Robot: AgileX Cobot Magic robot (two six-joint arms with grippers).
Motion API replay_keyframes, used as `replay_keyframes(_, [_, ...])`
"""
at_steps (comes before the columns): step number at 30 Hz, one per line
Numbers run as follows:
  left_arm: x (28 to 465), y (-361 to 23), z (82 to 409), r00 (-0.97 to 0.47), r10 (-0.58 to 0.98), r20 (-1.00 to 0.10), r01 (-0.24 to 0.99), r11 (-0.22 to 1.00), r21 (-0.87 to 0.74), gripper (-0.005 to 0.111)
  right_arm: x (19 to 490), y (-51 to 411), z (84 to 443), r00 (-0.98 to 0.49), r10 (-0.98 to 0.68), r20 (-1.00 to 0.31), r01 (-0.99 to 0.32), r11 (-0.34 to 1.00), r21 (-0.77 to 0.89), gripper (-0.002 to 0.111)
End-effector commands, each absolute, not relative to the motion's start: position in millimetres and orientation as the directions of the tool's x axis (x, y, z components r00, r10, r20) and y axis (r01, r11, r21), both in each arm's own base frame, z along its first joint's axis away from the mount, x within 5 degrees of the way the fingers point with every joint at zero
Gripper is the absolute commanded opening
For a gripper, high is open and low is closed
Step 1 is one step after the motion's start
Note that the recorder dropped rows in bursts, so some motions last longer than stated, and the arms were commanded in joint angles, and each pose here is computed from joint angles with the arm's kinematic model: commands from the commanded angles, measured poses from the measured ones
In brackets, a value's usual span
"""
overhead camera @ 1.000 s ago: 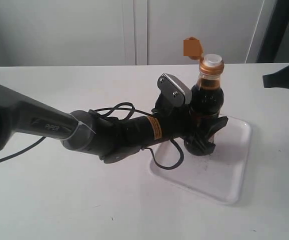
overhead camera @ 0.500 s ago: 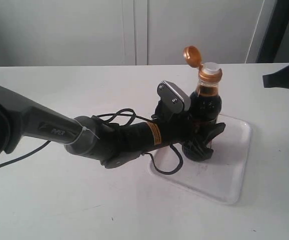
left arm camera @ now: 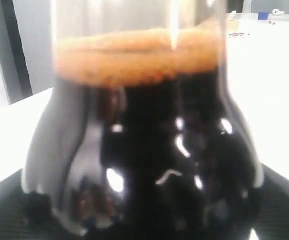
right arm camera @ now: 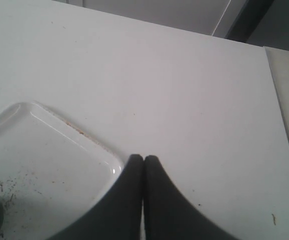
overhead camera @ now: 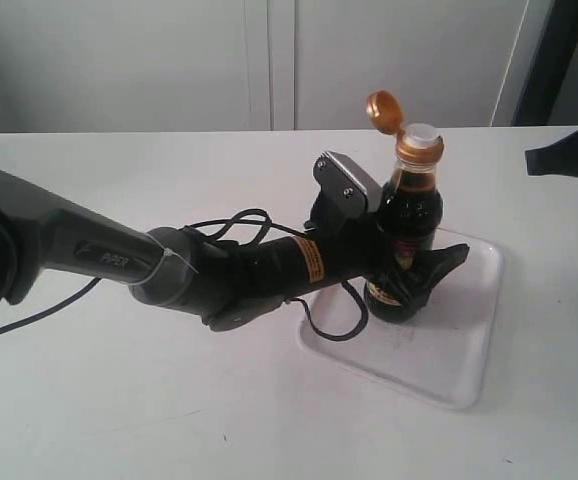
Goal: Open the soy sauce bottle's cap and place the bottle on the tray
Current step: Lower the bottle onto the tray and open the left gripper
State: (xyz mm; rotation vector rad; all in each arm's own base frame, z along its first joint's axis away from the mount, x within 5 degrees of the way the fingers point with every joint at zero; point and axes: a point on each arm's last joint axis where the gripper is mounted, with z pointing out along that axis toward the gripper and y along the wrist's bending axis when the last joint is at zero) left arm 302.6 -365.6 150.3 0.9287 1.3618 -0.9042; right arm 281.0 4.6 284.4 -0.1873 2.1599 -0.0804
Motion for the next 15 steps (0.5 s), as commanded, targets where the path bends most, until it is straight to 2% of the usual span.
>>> replay_keyframes(1, [304.3,-363.7,156.8,0.035,-0.006,-0.999,0.929,0.37,0.03,0.105,281.4,2.3,283.2,-0.549,-0.148,-0.822,-0.089,0.989,-0.119,0.0])
replay_keyframes(5, [304.6,-363.2,159.8,0.026,-0.005,-1.0,0.927,0.374,0.022,0.105,281.4,2.3,283.2,-0.549,-0.148,-0.822,-0.089,0.989,-0.119,0.0])
replay_keyframes(9, [305.0,-361.4,165.6,0.018,0.06,-0.998,0.921,0.388,0.04,0.105,281.8,2.3,283.9,-0.542,-0.148,-0.827,-0.088,0.989,-0.119,0.0])
replay_keyframes(15, [302.8,-358.0,189.7,0.047,0.098,-0.994,0.917,0.391,0.082,0.105,281.8,2.3,283.9,-0.541,-0.152,-0.827,-0.09,0.988,-0.123,0.0])
